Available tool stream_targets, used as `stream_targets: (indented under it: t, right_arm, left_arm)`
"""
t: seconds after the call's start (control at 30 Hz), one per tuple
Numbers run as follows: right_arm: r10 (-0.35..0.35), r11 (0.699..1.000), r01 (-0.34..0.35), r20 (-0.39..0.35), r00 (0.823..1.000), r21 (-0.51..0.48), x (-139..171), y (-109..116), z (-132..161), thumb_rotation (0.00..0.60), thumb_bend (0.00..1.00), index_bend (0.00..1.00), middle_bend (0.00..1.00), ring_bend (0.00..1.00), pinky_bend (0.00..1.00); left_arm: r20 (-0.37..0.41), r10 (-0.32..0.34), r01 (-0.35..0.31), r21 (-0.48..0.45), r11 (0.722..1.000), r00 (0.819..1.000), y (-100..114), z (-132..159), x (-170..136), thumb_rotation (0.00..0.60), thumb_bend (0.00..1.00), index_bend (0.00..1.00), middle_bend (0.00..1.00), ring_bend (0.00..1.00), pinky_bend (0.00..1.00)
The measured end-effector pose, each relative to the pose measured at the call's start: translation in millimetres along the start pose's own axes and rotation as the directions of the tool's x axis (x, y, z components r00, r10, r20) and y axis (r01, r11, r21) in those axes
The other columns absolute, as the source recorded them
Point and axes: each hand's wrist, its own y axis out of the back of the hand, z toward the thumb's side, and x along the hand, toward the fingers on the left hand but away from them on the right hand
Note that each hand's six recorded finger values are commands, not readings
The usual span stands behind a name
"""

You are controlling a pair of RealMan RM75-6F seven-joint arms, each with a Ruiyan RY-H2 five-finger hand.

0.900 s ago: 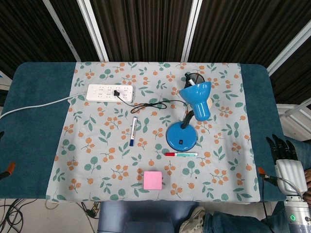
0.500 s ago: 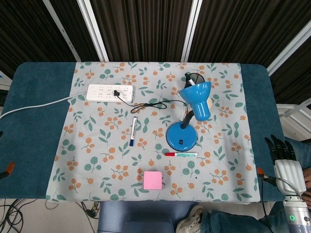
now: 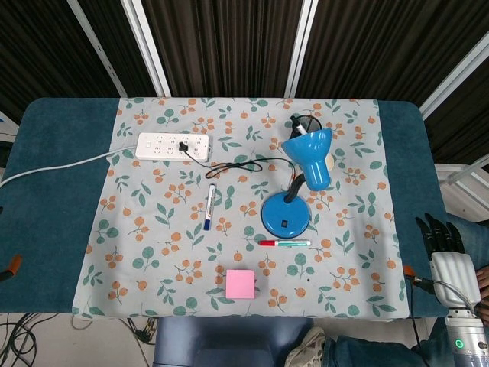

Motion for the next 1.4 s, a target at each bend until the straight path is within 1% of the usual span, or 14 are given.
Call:
stream_targets:
  t: [0.17,0.23,0.27,0.3,0.4,0.5,0.57,0.7,0.8,0.87,1.03,1.1,1.33,1.4]
  right_arm:
    - [0.027,1.000,-0.027,-0.024,0.999,-0.011,1.5,-2.9,3.7,0.600,0.29,0.03,0.03,0.12,0.27]
    - [0.045,0.999,-0.046,-0.049,0.998,-0.015,2.3,-5.0,7.7,0.600,0.29,0.03,0.10,0.19,0.32]
    - [0.055,0.998,-0.057,-0.062,0.997,-0.019,3.0,-6.1,9.7,0.600,0.29,0.03,0.15,0.23,0.34]
    - [0.066,0.997,-0.068,-0.075,0.995,-0.025,3.5,-7.3,11.7,0.600,0.29,0.04,0.22,0.29,0.37]
    - [0.100,0.994,-0.105,-0.110,0.989,-0.039,2.3,-12.3,18.7,0.600,0.29,0.05,0.37,0.45,0.43]
    - [0.146,0.988,-0.152,-0.136,0.980,-0.040,-2.6,-20.2,25.0,0.600,0.29,0.05,0.47,0.59,0.48]
    - [0.191,0.979,-0.199,-0.156,0.969,-0.035,-7.7,-28.0,30.4,0.600,0.31,0.05,0.53,0.66,0.51]
    - [0.271,0.961,-0.277,-0.207,0.940,-0.004,-23.1,-43.1,46.8,0.600,0.40,0.05,0.62,0.77,0.56]
    - [0.306,0.950,-0.312,-0.246,0.920,0.016,-36.9,-53.7,65.2,0.600,0.47,0.05,0.67,0.81,0.60]
    - [0.328,0.942,-0.336,-0.261,0.908,0.017,-43.9,-61.4,76.0,0.600,0.49,0.05,0.69,0.83,0.62]
    - [0.364,0.927,-0.374,-0.300,0.882,0.026,-60.0,-76.9,106.1,0.600,0.50,0.05,0.72,0.86,0.67]
    - [0.378,0.921,-0.389,-0.310,0.872,0.027,-63.5,-81.8,115.5,0.600,0.53,0.05,0.74,0.87,0.69]
    - [0.431,0.893,-0.450,-0.351,0.832,0.029,-76.0,-100.9,151.8,0.600,0.54,0.05,0.74,0.87,0.75]
    - [0.440,0.887,-0.461,-0.352,0.826,0.029,-78.5,-105.8,157.3,0.600,0.55,0.04,0.75,0.87,0.76]
  left_arm:
    - [-0.005,0.006,-0.006,-0.009,1.000,1.000,2.2,-1.5,-0.7,0.600,0.28,0.04,0.04,0.00,0.09]
    - [-0.012,0.011,-0.011,-0.016,1.000,1.000,3.9,-3.8,-1.0,0.600,0.28,0.04,0.04,0.00,0.09]
    - [-0.016,0.012,-0.012,-0.018,1.000,1.000,4.5,-5.0,-1.0,0.600,0.28,0.04,0.04,0.00,0.09]
    - [-0.020,0.013,-0.013,-0.019,1.000,1.000,4.8,-6.1,-0.9,0.600,0.28,0.04,0.04,0.00,0.09]
    - [-0.021,0.007,-0.007,-0.022,1.000,1.000,4.3,-6.9,-0.2,0.600,0.28,0.04,0.04,0.00,0.09]
    - [-0.012,0.004,-0.005,-0.023,1.000,1.000,4.1,-5.6,-0.1,0.600,0.28,0.04,0.04,0.00,0.09]
    - [-0.012,0.005,-0.005,-0.025,1.000,1.000,4.3,-5.6,-0.2,0.600,0.28,0.04,0.04,0.00,0.09]
    - [-0.018,0.007,-0.007,-0.028,1.000,1.000,5.0,-7.5,0.0,0.600,0.28,0.04,0.04,0.00,0.09]
    - [-0.018,0.005,-0.006,-0.029,1.000,1.000,4.9,-7.7,0.3,0.600,0.28,0.04,0.04,0.00,0.09]
    - [-0.016,0.004,-0.004,-0.030,1.000,1.000,4.7,-7.7,0.4,0.600,0.28,0.04,0.04,0.00,0.09]
    - [-0.020,0.002,-0.002,-0.031,1.000,1.000,4.4,-9.3,1.5,0.600,0.28,0.04,0.04,0.00,0.09]
    - [-0.020,0.000,0.000,-0.032,1.000,1.000,4.1,-9.4,1.9,0.600,0.28,0.04,0.04,0.00,0.09]
    - [-0.020,-0.004,0.003,-0.034,0.999,1.000,3.5,-9.8,2.9,0.600,0.28,0.04,0.04,0.00,0.09]
    - [-0.021,-0.004,0.003,-0.036,0.999,1.000,3.6,-10.4,3.2,0.600,0.28,0.04,0.04,0.00,0.09]
